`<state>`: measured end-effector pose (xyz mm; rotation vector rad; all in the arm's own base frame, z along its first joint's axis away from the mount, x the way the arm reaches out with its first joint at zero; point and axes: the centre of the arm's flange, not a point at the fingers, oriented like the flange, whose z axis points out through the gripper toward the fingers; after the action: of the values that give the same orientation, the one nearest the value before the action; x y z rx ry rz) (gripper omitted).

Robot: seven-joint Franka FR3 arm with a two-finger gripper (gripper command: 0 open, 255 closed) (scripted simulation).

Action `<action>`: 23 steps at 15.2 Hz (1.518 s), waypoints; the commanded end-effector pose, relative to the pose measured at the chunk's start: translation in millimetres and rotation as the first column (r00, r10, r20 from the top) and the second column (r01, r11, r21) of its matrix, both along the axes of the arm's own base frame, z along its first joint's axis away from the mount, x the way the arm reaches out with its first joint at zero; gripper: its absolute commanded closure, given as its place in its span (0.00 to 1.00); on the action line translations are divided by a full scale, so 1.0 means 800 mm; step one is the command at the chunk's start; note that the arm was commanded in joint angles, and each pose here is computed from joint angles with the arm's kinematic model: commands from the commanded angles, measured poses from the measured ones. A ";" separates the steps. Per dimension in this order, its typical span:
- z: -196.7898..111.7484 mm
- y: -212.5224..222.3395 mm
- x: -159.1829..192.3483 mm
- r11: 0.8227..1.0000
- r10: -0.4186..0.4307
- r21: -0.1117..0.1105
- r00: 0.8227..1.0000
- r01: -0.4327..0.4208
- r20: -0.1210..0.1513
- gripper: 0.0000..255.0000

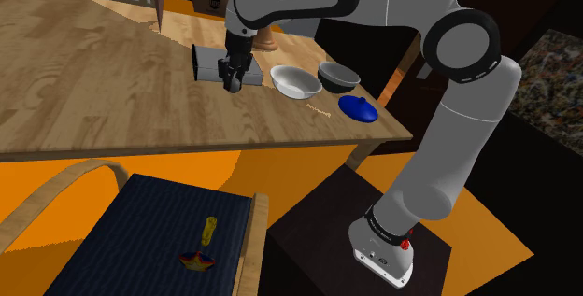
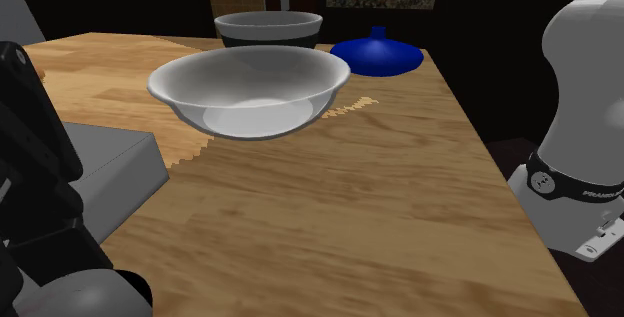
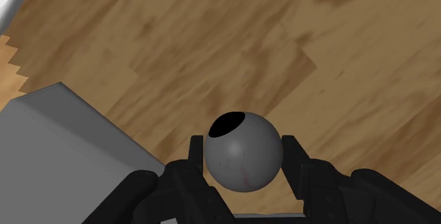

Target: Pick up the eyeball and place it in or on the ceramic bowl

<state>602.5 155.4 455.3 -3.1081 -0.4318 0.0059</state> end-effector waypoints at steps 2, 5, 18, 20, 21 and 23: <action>0.013 0.000 0.000 1.000 0.000 0.000 1.000 0.000 0.000 1.00; 0.033 0.000 0.000 1.000 0.000 0.000 1.000 0.000 0.000 1.00; 0.119 0.000 0.000 1.000 0.000 0.000 1.000 0.000 0.000 1.00; 0.132 0.000 0.000 1.000 0.000 0.000 1.000 0.000 0.000 1.00; 0.139 0.000 0.000 1.000 0.000 0.000 1.000 0.000 0.000 1.00; 0.152 0.000 0.000 1.000 0.000 0.000 1.000 0.000 0.000 1.00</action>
<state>602.4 155.8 572.3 -3.1079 -0.4319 0.0049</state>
